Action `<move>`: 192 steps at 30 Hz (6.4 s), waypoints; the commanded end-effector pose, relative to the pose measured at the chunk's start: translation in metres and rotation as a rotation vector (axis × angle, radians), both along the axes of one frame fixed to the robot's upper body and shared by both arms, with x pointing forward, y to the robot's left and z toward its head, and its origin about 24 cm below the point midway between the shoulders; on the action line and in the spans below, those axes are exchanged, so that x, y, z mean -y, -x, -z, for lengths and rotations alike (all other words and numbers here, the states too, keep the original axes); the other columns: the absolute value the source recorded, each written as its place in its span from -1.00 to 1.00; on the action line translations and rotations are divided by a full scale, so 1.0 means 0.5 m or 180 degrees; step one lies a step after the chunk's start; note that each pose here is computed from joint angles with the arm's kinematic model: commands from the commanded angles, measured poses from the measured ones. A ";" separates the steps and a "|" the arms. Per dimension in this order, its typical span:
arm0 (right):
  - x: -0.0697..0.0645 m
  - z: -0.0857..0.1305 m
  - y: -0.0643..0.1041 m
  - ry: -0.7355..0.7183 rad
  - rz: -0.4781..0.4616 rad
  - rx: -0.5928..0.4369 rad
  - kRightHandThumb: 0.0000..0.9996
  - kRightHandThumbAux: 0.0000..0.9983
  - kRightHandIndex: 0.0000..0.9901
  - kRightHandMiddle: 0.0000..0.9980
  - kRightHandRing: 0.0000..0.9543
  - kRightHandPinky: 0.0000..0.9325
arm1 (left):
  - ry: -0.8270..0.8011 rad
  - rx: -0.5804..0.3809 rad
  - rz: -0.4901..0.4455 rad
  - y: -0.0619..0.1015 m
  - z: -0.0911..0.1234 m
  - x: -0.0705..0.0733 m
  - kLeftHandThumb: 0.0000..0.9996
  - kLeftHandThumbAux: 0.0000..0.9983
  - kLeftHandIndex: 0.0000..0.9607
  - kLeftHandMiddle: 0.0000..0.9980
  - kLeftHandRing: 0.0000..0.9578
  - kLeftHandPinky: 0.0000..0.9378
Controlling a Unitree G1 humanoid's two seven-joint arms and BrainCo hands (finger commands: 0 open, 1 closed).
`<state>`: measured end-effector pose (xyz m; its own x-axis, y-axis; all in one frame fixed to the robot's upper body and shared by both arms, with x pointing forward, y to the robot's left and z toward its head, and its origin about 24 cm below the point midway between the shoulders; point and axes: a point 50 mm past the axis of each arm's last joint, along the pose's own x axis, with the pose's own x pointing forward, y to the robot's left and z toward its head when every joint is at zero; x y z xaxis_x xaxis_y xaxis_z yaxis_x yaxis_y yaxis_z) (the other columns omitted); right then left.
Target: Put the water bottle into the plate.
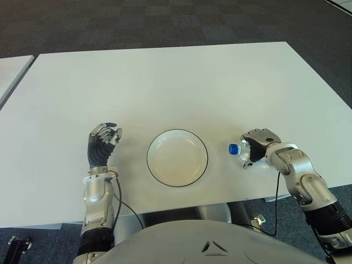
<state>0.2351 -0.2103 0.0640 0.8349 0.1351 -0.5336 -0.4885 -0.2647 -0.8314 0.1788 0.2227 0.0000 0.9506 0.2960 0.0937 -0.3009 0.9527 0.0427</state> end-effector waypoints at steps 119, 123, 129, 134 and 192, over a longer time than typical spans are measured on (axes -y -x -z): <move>-0.297 -0.035 -0.039 -0.1348 -0.3684 -0.0291 -0.45 0.14 -0.90 -0.70 -0.60 -0.47 | 0.0030 -0.0351 -0.0215 0.015 -0.006 -0.005 0.42 0.42 -0.10 0.28 0.30 0.30; -0.292 -0.031 -0.039 -0.1311 -0.3750 -0.0295 -0.59 0.03 -0.98 -0.92 -0.86 -0.73 | -0.0004 -0.0298 -0.0179 0.015 -0.006 -0.007 0.42 0.43 -0.10 0.28 0.31 0.30; -0.281 -0.026 -0.037 -0.1204 -0.3755 -0.0331 -0.64 -0.15 -1.00 -0.99 -0.99 -0.96 | -0.0086 -0.0301 -0.0094 0.015 -0.004 -0.010 0.42 0.43 -0.10 0.30 0.33 0.32; -0.277 -0.025 -0.035 -0.1221 -0.3758 -0.0322 -0.63 -0.27 -1.00 -1.00 -1.00 -1.00 | -0.0122 -0.0333 -0.0073 0.014 -0.003 -0.013 0.42 0.43 -0.10 0.32 0.35 0.34; -0.296 -0.248 -0.240 -0.2246 -0.1982 0.0844 -0.89 0.06 -1.00 -1.00 -1.00 -1.00 | 0.0004 -0.0431 -0.0133 0.000 -0.001 -0.005 0.42 0.43 -0.10 0.27 0.29 0.27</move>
